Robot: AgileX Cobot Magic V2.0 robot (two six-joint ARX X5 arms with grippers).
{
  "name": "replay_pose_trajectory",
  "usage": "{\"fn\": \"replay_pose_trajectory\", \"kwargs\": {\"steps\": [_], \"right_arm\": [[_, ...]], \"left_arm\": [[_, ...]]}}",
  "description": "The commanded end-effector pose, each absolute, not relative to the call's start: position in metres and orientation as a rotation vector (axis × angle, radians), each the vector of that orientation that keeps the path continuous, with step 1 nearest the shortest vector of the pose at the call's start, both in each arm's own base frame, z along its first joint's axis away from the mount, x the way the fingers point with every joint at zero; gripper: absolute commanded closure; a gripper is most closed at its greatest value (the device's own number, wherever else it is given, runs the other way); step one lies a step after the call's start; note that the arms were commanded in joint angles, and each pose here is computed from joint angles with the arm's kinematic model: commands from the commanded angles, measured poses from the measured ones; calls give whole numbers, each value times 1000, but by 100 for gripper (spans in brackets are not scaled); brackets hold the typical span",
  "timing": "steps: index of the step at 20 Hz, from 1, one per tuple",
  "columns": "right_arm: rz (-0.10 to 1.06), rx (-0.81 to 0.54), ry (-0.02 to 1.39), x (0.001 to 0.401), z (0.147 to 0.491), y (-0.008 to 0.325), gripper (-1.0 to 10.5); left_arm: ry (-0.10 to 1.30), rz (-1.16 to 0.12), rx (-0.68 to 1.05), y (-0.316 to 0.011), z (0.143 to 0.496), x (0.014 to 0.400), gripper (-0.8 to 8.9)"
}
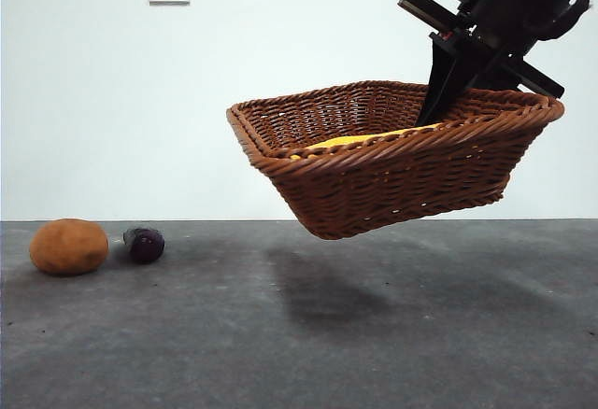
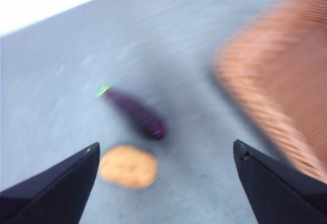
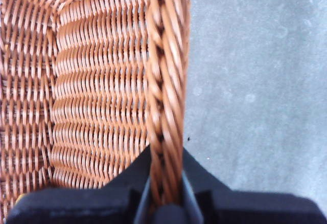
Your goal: Help me put the vegetables on the table into the basket
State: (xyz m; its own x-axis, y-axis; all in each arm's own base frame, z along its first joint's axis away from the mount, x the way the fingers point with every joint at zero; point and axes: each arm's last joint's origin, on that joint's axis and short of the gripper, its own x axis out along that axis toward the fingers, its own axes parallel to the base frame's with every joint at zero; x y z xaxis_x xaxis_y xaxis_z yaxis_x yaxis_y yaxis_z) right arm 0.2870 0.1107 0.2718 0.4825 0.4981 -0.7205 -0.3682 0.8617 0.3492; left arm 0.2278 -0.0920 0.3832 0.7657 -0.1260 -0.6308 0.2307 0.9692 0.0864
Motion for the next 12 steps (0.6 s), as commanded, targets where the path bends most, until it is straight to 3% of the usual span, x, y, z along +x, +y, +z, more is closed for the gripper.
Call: {"fn": "replay_pose_trajectory", "kwargs": {"steps": [1, 7, 12], "right_arm": [[555, 137, 909, 287, 273, 111, 958], [615, 115, 905, 286, 273, 112, 958], [629, 79, 914, 285, 271, 111, 958]], "left_arm": [[758, -90, 13, -72, 368, 253, 372], [1013, 66, -276, -43, 297, 321, 371], [1155, 143, -322, -44, 242, 353, 371]]}}
